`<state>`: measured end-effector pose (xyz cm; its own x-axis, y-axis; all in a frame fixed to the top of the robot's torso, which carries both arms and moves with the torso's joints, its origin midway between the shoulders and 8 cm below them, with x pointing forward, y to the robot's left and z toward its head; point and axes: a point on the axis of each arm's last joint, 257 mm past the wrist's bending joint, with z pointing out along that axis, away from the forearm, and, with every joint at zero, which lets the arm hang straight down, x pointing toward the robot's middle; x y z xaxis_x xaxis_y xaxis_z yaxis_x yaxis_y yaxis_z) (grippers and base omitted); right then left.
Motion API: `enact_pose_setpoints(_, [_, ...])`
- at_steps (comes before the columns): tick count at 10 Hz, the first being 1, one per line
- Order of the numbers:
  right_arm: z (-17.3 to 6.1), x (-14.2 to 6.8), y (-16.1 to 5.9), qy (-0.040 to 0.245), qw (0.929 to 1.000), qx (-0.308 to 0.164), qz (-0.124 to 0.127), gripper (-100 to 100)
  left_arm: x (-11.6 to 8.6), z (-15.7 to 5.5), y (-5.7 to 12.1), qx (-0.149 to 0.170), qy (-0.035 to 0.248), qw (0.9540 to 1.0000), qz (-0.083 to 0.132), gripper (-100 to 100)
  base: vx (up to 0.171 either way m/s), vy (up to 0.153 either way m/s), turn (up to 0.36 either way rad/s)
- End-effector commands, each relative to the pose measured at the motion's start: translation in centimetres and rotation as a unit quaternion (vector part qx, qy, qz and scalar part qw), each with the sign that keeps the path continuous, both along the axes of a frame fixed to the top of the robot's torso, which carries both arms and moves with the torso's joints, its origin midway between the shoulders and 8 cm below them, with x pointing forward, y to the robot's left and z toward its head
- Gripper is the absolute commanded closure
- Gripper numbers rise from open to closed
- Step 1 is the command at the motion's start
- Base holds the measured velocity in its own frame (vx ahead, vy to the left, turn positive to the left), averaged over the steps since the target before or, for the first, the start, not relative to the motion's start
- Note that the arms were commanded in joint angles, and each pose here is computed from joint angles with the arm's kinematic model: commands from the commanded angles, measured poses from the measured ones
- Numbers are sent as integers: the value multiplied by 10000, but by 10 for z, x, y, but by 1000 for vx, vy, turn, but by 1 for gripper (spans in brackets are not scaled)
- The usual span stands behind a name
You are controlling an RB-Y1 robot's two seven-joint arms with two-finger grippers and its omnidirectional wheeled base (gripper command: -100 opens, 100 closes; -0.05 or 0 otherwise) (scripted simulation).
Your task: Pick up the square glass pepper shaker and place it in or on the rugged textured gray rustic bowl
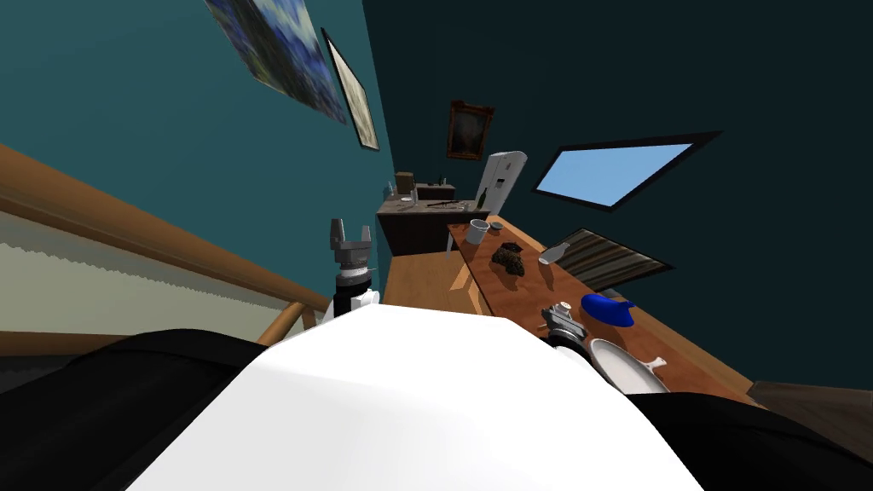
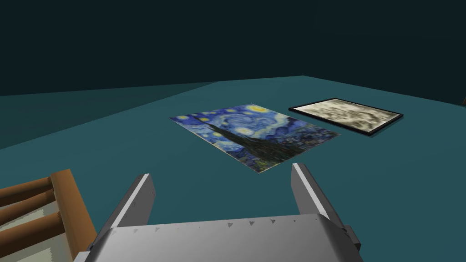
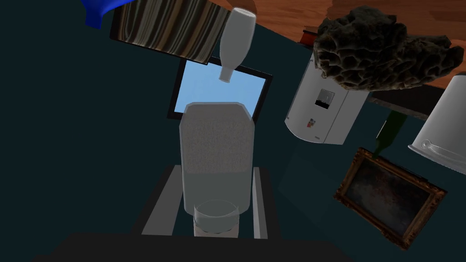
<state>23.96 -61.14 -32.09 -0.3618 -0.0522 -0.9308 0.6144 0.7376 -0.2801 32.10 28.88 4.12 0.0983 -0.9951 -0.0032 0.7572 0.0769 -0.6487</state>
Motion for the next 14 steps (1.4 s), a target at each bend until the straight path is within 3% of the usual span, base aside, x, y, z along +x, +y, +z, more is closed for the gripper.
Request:
enact_pose_setpoints(1, [1,-7,-2,146,9998,-58,84,100,0,0,0,0,0,10000,0,0,-34,23,7])
enact_pose_setpoints(6, [-2,-45,-10,536,9985,34,131,100,0,0,0,0,1,10000,1,0,2,15,-94])
enact_pose_setpoints(14, [1,-89,-16,809,9960,359,76,100,0,0,0,1,1,10000,1,0,58,1,-222])
